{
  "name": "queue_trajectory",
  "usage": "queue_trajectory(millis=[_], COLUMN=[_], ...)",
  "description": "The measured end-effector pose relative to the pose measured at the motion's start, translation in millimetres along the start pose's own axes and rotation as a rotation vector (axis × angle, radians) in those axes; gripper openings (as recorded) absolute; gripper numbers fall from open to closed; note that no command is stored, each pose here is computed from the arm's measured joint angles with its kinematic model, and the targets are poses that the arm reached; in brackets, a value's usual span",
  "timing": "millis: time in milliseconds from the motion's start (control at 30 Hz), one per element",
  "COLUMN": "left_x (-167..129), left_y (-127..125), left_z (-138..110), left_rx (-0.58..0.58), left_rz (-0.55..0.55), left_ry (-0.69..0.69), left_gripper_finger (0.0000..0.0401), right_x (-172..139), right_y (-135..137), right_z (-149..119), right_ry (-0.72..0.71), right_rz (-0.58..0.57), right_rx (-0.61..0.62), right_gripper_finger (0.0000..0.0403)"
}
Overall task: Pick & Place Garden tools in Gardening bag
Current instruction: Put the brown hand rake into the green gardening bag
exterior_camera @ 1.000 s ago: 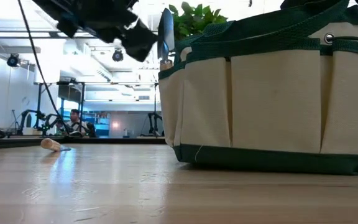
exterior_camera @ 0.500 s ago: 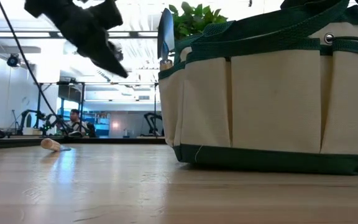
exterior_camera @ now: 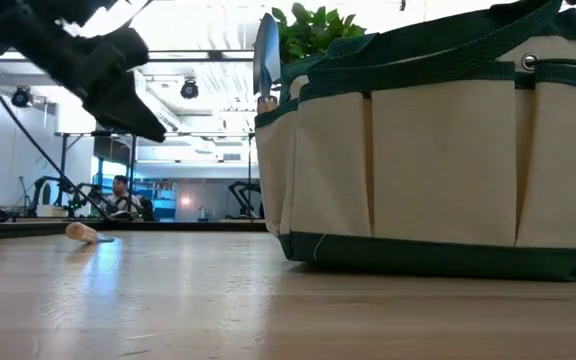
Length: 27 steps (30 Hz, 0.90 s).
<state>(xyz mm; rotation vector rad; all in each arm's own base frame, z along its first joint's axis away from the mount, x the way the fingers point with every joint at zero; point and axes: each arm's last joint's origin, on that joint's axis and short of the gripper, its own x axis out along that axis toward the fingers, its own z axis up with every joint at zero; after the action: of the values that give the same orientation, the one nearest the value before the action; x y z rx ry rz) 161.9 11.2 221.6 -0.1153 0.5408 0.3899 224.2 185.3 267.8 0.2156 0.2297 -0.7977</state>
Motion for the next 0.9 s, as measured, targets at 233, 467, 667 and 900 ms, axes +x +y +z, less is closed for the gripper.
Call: queue_trajectory(millis=[233, 467, 667, 900], left_x=[-12, -12, -12, -12], left_y=[8, 13, 14, 14], left_z=[-15, -33, -35, -36], left_rx=[-0.153, -0.201, -0.188, -0.138], left_rz=[-0.013, 0.048, 0.052, 0.049], left_ry=[-0.057, -0.060, -0.049, -0.046], left_gripper_finger=[0.0231, 0.0231, 0.0231, 0.0231], right_x=[5, 6, 2, -1], right_y=[-10, -22, -33, -42], right_z=[20, 41, 56, 64], right_ry=[-0.006, -0.009, 0.001, 0.098], right_rz=[-0.016, -0.021, -0.008, 0.015], right_rx=[0.049, 0.070, 0.026, 0.032], right_gripper_finger=[0.0008, 0.0008, 0.0008, 0.0008])
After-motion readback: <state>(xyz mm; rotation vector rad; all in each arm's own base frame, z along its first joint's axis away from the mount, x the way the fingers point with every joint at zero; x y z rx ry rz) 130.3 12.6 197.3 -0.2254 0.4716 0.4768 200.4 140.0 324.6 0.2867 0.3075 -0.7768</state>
